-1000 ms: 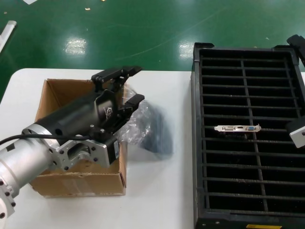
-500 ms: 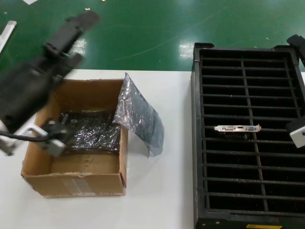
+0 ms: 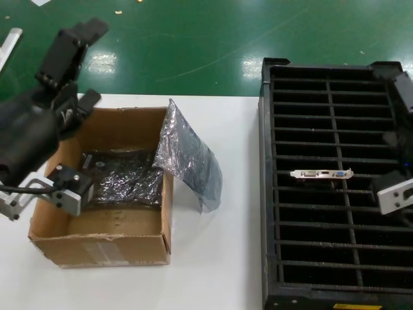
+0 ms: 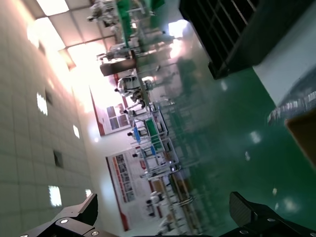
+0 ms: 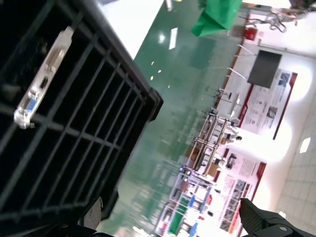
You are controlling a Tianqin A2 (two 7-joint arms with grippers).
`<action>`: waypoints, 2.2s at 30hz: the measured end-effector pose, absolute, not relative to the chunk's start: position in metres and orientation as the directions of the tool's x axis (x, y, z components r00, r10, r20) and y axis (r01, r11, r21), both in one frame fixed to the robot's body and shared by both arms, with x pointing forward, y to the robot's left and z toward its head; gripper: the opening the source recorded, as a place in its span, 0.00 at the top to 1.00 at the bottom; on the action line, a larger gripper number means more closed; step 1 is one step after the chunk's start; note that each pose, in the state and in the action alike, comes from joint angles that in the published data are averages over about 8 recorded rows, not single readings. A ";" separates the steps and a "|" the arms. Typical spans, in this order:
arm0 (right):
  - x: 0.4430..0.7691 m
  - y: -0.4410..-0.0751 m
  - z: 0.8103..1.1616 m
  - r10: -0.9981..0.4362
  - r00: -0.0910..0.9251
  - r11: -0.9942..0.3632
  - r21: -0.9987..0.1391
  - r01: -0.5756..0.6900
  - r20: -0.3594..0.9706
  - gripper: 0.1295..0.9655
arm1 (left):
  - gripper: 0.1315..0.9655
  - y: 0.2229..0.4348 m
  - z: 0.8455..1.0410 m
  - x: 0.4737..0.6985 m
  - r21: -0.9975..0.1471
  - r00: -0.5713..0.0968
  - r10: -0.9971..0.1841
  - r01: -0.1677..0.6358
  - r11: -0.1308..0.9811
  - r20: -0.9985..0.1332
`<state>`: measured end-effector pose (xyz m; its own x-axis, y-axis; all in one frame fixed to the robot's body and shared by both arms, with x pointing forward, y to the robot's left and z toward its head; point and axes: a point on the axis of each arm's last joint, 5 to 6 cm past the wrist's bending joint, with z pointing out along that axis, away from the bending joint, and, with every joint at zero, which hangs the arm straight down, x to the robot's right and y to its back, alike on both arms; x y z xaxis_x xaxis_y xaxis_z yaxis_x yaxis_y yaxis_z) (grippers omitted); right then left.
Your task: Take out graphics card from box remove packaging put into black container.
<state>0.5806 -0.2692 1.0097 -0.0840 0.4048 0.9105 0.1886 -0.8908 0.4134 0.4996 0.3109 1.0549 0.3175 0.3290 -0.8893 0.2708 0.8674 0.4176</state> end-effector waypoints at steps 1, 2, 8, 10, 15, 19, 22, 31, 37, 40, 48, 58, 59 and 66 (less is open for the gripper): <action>0.580 -0.269 1.007 0.381 -0.079 -0.899 0.389 0.200 0.921 0.00 | 0.08 0.311 1.052 0.500 0.392 0.310 0.305 0.278 0.877 -0.901; 0.580 -0.268 1.005 0.356 -0.074 -0.907 0.364 0.211 0.931 0.00 | 0.06 0.311 1.050 0.501 0.367 0.302 0.280 0.286 0.885 -0.911; 0.576 -0.265 0.991 0.201 -0.037 -0.942 0.204 0.267 0.979 0.00 | 0.03 0.311 1.035 0.505 0.204 0.250 0.125 0.322 0.924 -0.960; 0.575 -0.264 0.987 0.148 -0.023 -0.948 0.148 0.282 0.989 0.00 | 0.01 0.311 1.029 0.506 0.149 0.232 0.073 0.331 0.932 -0.970; 0.572 -0.262 0.976 0.010 0.013 -0.951 0.006 0.310 1.000 0.00 | 0.00 0.311 1.016 0.509 0.005 0.183 -0.062 0.346 0.938 -0.981; 0.569 -0.261 0.967 -0.102 0.042 -0.940 -0.110 0.323 0.994 0.00 | 0.00 0.310 1.005 0.511 -0.110 0.145 -0.170 0.351 0.930 -0.975; 0.566 -0.261 0.961 -0.185 0.063 -0.924 -0.196 0.328 0.981 0.00 | 0.00 0.310 0.996 0.512 -0.194 0.117 -0.249 0.351 0.916 -0.961; 0.558 -0.261 0.941 -0.428 0.120 -0.840 -0.443 0.314 0.896 0.00 | 0.00 0.307 0.970 0.515 -0.441 0.038 -0.478 0.327 0.836 -0.878; 0.552 -0.262 0.928 -0.577 0.145 -0.753 -0.593 0.285 0.804 0.00 | 0.00 0.305 0.952 0.515 -0.591 -0.006 -0.617 0.295 0.751 -0.787; 0.548 -0.264 0.922 -0.646 0.153 -0.702 -0.661 0.265 0.748 0.00 | 0.00 0.303 0.942 0.515 -0.659 -0.025 -0.680 0.275 0.700 -0.733; 0.538 -0.267 0.903 -0.805 0.156 -0.542 -0.816 0.201 0.573 0.00 | 0.00 0.298 0.917 0.513 -0.814 -0.058 -0.824 0.209 0.542 -0.564; 0.524 -0.274 0.879 -0.942 0.114 -0.304 -0.947 0.105 0.315 0.00 | 0.00 0.290 0.884 0.509 -0.946 -0.065 -0.948 0.112 0.304 -0.312; 0.522 -0.274 0.876 -0.952 0.107 -0.278 -0.956 0.096 0.287 0.00 | 0.00 0.289 0.881 0.508 -0.955 -0.063 -0.956 0.101 0.278 -0.285; 0.513 -0.278 0.863 -0.986 0.066 -0.150 -0.988 0.049 0.153 0.00 | 0.00 0.284 0.865 0.505 -0.987 -0.049 -0.987 0.052 0.150 -0.153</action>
<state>0.5134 -0.2780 0.8632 0.0662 -0.9860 0.1529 0.0489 -0.1498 -0.9875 0.5047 0.2839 0.8650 -0.0489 -0.9871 -0.1526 0.0517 0.1500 -0.9873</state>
